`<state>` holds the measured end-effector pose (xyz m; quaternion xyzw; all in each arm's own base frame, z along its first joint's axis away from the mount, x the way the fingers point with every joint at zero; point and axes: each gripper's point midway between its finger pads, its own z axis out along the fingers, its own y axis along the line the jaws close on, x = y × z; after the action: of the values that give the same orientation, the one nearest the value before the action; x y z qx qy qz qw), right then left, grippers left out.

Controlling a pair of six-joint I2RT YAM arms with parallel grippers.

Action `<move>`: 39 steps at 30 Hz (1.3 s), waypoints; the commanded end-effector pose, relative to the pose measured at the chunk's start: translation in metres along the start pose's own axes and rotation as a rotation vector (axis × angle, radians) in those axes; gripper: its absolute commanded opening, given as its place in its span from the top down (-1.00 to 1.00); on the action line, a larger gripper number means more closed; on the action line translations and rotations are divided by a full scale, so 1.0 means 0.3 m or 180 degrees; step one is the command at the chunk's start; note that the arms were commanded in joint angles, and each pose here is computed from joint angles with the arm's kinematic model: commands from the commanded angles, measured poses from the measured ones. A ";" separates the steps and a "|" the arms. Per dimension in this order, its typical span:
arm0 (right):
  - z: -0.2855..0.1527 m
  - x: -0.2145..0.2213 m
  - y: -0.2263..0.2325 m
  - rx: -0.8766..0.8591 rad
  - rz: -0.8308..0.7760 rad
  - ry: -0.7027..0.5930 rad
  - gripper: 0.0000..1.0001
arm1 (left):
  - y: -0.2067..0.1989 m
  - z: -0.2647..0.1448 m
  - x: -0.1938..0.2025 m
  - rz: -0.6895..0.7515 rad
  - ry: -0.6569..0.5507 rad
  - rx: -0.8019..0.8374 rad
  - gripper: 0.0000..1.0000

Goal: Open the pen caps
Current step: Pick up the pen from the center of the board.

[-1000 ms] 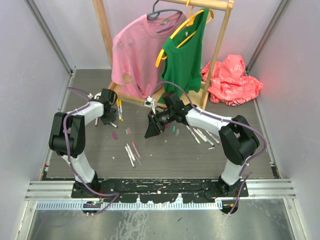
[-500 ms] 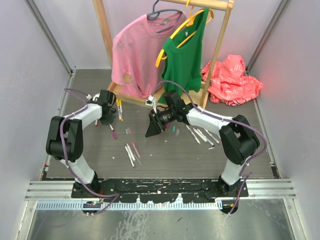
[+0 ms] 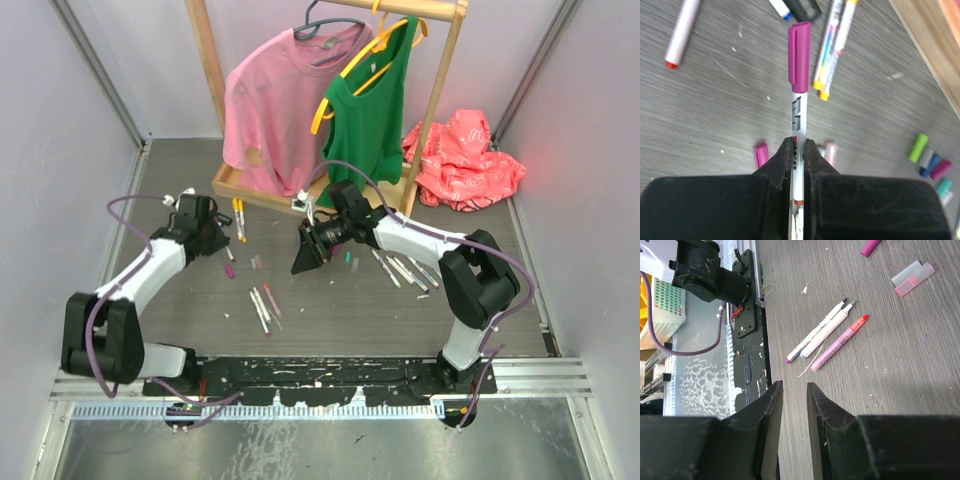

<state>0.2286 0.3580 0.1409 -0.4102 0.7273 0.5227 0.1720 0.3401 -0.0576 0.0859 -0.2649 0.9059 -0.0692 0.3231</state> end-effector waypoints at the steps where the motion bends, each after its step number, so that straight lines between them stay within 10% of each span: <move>1: -0.045 -0.108 0.053 -0.0023 -0.0304 -0.0226 0.37 | -0.146 -0.119 -0.018 -0.0100 -0.0242 0.1039 1.00; 10: -0.122 -0.156 0.052 -0.0064 -0.0361 -0.0622 0.31 | -0.331 -0.366 0.045 -0.0182 -0.0638 0.2553 1.00; 19: -0.206 -0.179 0.113 -0.0227 -0.0462 -0.1291 -0.39 | -0.463 -0.480 0.133 -0.0010 -0.0894 0.3090 1.00; 39: -0.127 -0.146 0.047 0.0034 -0.0172 -0.1251 -0.30 | -0.597 -0.570 0.218 0.0124 -0.1092 0.3454 1.00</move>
<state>0.2429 0.3389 0.1884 -0.3164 0.6741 0.5933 0.3057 0.2639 -0.2514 0.2058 -0.0507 0.7214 -0.4618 0.5136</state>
